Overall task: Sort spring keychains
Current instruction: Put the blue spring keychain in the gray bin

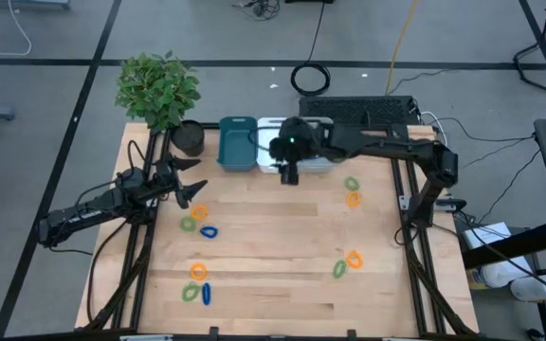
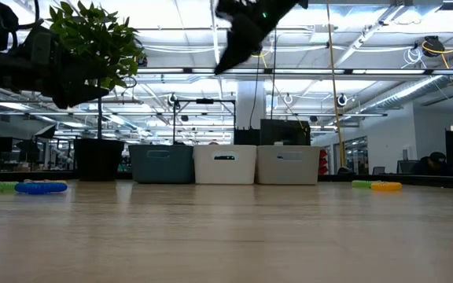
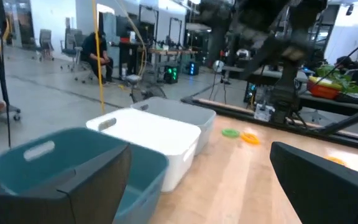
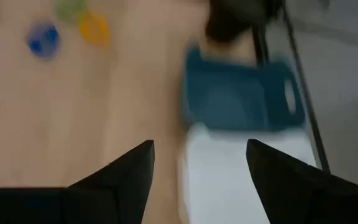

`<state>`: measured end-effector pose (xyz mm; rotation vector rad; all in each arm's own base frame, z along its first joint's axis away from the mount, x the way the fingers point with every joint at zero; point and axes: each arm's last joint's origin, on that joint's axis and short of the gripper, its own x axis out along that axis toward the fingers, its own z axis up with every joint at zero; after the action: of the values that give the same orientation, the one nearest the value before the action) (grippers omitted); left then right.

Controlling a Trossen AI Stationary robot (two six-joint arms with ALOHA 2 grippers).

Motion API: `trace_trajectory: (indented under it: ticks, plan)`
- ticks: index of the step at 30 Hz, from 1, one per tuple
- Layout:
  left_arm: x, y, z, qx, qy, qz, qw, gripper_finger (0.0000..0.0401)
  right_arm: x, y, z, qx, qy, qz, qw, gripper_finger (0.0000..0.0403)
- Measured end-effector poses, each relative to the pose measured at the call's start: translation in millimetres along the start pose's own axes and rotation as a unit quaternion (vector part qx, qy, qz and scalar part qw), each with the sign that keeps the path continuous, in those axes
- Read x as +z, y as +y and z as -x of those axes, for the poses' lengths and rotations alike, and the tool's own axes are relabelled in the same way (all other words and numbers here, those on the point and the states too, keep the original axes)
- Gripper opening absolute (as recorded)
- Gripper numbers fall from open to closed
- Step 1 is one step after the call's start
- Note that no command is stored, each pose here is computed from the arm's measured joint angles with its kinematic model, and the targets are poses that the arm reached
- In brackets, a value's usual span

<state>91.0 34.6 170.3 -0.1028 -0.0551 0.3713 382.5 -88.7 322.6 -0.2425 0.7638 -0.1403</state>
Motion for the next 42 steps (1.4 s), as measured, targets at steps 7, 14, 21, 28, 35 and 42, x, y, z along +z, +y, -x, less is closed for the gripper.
trace_trajectory:
  ticks: [7, 14, 21, 28, 35, 42]
  plan:
    - [0, -4, 0, -0.064, 0.007, 0.001, 0.998, 0.0392, 26, 40, 2, 0.015, -0.102, 0.004, 0.995, 0.0225]
    - [0, -5, 0, -0.077, 0.007, 0.0, 0.997, 0.0392, 19, 69, -17, 0.023, -0.186, -0.022, 0.982, 0.0225]
    - [1, -7, 1, -0.112, 0.007, 0.0, 0.994, 0.0392, -3, 100, -33, 0.042, -0.244, -0.046, 0.968, 0.0224]
    - [0, -12, 1, -0.142, 0.005, -0.026, 0.99, 0.0392, -26, 130, -36, 0.063, -0.311, -0.056, 0.947, 0.0224]
    - [0, -19, 3, -0.163, 0.021, -0.058, 0.985, 0.0392, -32, 144, -31, 0.076, -0.356, -0.066, 0.929, 0.0224]
    - [14, -28, 2, -0.123, 0.077, -0.051, 0.988, 0.0392, -33, 146, -32, 0.078, -0.35, -0.064, 0.931, 0.0224]
